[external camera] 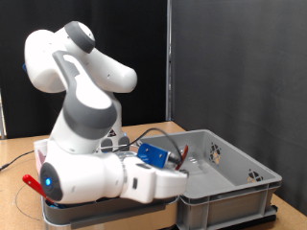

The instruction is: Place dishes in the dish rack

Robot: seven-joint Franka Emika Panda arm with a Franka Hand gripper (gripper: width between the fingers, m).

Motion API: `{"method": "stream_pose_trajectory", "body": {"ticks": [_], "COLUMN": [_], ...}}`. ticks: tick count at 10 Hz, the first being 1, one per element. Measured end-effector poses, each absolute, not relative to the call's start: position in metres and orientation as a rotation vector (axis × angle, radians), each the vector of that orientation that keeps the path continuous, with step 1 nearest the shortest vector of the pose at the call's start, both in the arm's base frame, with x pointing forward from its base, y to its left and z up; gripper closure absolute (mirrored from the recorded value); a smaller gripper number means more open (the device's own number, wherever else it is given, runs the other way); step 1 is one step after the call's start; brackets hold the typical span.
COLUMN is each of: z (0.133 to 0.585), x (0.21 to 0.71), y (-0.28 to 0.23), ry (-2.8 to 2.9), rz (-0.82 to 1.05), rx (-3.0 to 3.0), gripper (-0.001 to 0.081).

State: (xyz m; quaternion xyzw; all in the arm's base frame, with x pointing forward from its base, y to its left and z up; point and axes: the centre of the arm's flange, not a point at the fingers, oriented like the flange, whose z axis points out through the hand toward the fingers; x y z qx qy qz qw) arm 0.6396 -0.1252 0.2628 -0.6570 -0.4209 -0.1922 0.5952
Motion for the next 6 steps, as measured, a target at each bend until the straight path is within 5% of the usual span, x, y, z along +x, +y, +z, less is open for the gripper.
{"method": "stream_pose_trajectory", "body": {"ticks": [6], "z": [0.334], "x": [0.655], "y": [-0.063], "ry": [-1.463], "rz": [-0.455], "rx": [-1.406], "gripper": [-0.0005]}}
